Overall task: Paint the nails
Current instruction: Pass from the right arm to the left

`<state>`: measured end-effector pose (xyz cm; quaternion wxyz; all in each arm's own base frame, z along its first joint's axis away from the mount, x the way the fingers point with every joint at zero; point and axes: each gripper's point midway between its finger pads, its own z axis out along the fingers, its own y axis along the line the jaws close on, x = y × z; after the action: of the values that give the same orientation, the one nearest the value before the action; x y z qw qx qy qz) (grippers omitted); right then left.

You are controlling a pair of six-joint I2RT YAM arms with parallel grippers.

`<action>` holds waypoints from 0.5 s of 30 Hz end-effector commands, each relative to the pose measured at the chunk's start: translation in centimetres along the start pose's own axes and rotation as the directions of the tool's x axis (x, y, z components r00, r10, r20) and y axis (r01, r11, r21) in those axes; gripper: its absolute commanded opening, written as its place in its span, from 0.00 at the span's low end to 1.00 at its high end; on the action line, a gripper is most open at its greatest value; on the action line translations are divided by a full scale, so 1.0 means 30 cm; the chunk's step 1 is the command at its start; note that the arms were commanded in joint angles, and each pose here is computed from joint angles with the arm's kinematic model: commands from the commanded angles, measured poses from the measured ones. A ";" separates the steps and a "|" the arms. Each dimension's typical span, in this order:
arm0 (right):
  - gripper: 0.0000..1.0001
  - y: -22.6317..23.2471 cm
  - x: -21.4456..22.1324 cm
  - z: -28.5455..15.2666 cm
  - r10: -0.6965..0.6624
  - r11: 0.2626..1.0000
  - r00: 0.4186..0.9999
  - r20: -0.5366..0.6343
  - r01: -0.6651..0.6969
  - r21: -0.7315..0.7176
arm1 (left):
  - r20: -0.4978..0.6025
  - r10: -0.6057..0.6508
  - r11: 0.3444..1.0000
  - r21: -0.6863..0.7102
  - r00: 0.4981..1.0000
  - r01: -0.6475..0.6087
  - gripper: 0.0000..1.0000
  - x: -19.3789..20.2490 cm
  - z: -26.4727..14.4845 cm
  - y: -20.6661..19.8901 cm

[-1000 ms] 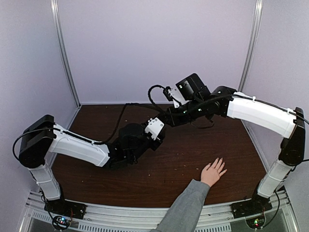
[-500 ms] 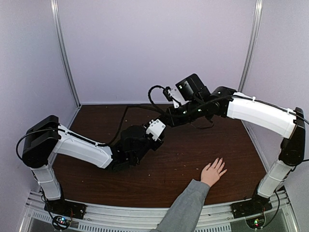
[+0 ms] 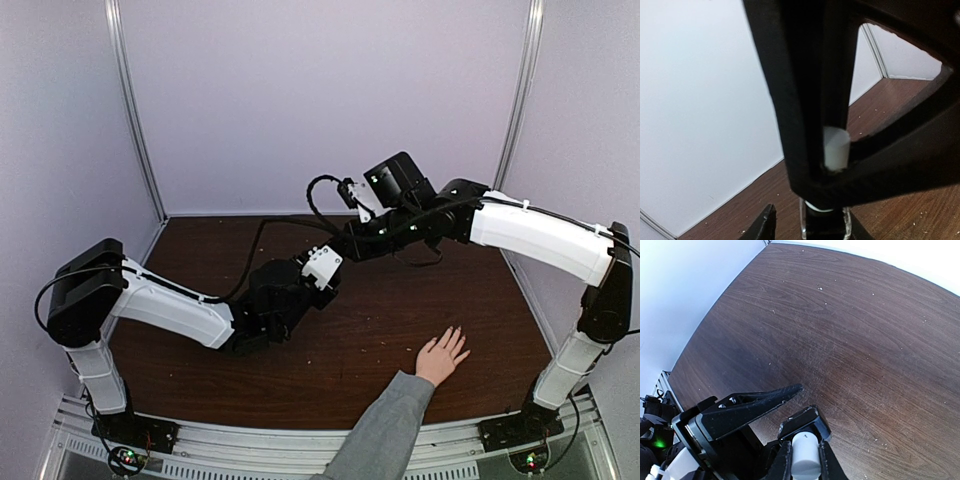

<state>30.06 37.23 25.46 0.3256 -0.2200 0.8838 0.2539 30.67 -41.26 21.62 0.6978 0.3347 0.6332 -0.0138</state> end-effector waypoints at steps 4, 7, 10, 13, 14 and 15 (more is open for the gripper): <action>0.06 0.032 0.008 0.023 -0.007 1.000 1.000 0.003 0.007 -0.026 | 0.134 -0.008 1.000 -0.001 0.991 0.008 0.45 -0.131 -0.018 -0.018; 0.06 0.031 0.011 0.025 -0.005 1.000 1.000 0.001 0.005 -0.025 | 0.138 0.001 1.000 0.001 0.990 -0.001 0.37 -0.135 -0.020 -0.020; 0.07 0.031 0.014 0.027 -0.003 1.000 1.000 0.000 0.003 -0.027 | 0.143 0.006 1.000 0.001 0.990 -0.007 0.31 -0.138 -0.023 -0.021; 0.10 0.030 0.013 0.026 -0.003 1.000 1.000 0.002 0.003 -0.028 | 0.143 0.014 1.000 0.005 0.990 -0.015 0.25 -0.134 -0.027 -0.027; 0.12 0.032 0.011 0.024 -0.005 1.000 1.000 0.003 0.005 -0.031 | 0.141 0.018 1.000 0.005 0.990 -0.019 0.23 -0.132 -0.028 -0.028; 0.15 0.034 0.009 0.018 -0.007 0.999 1.000 0.007 0.007 -0.034 | 0.140 0.019 1.000 0.005 0.990 -0.020 0.20 -0.129 -0.029 -0.028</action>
<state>30.29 37.72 26.33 0.3384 -0.2204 0.8749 0.2674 30.79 -41.21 22.29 0.7106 0.3242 0.6243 -0.0117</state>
